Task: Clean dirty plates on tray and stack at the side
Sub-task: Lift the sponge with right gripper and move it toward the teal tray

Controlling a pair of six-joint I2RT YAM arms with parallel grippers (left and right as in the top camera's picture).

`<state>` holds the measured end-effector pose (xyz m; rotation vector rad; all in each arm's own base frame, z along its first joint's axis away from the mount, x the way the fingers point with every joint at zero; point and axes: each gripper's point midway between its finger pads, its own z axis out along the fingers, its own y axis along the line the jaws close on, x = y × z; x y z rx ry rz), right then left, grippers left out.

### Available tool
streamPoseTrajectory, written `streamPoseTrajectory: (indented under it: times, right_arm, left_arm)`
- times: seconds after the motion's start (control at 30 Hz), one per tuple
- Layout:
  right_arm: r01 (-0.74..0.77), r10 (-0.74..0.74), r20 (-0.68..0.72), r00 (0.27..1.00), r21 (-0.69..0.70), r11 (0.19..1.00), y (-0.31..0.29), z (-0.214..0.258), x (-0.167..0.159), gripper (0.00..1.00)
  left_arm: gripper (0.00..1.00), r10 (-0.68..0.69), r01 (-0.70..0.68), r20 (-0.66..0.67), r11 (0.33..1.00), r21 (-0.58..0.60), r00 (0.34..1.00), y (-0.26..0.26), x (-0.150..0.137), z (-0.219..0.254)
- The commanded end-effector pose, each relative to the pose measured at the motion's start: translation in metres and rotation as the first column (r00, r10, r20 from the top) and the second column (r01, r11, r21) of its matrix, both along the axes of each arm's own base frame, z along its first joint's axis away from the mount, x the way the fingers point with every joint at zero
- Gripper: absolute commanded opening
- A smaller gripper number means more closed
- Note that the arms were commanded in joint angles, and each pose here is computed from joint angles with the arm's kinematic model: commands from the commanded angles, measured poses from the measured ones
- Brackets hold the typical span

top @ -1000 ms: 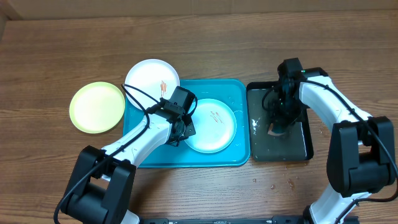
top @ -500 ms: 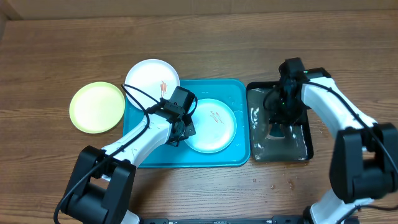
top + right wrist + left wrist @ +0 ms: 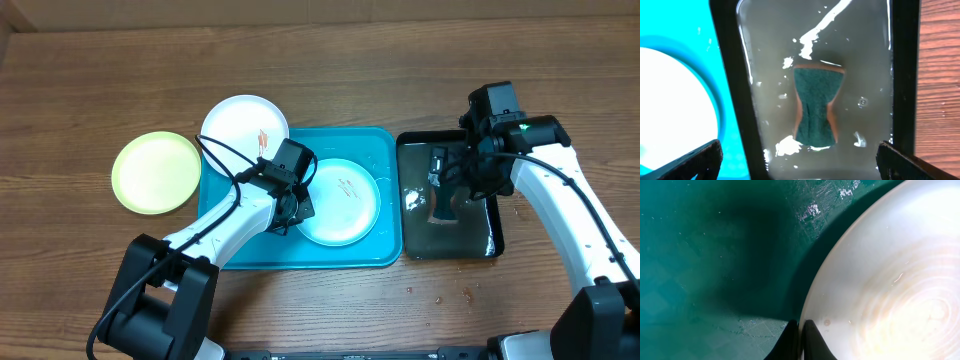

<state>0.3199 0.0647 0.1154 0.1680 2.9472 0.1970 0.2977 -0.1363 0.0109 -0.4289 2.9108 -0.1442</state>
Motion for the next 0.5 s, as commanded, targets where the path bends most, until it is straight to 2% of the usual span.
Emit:
streamPoseTrajectory:
  times: [0.0, 0.03, 0.07, 0.13, 0.17, 0.33, 0.47]
  right_arm:
    - [-0.011, 0.011, 0.013, 1.000, 0.026, 1.000, 0.006, 0.001, 0.002, 1.00]
    - [-0.011, 0.011, 0.013, 1.000, 0.025, 1.000, 0.006, 0.001, 0.002, 1.00]
    - [-0.010, 0.010, 0.009, 1.000, 0.024, 1.000, 0.006, 0.001, 0.001, 0.95]
    - [-0.003, 0.003, 0.002, 1.000, 0.024, 1.000, 0.005, 0.001, 0.000, 0.65]
    - [-0.003, 0.003, -0.002, 1.000, 0.024, 1.000, 0.005, 0.000, -0.001, 0.57]
    - [-0.011, 0.011, -0.031, 0.999, 0.015, 1.000, 0.006, -0.018, -0.011, 0.48]
    - [-0.012, 0.012, -0.028, 1.000, 0.016, 1.000, 0.005, -0.045, -0.016, 0.47]
  left_arm:
    - [0.04, 0.008, -0.008, -0.003, 0.999, 0.035, 1.000, 0.008, -0.005, -0.002]
    - [0.04, 0.008, -0.008, -0.003, 0.999, 0.035, 1.000, 0.008, -0.005, -0.002]
    - [0.04, 0.008, -0.008, -0.003, 0.999, 0.035, 1.000, 0.008, -0.005, -0.002]
    - [0.04, 0.008, -0.008, -0.003, 0.999, 0.035, 1.000, 0.008, -0.005, -0.002]
    - [0.04, 0.008, -0.008, -0.003, 0.999, 0.035, 1.000, 0.008, -0.005, -0.002]
    - [0.05, 0.008, -0.008, -0.003, 0.999, 0.034, 1.000, 0.008, -0.005, -0.002]
    - [0.04, 0.008, -0.008, -0.002, 0.999, 0.034, 1.000, 0.007, -0.005, -0.002]
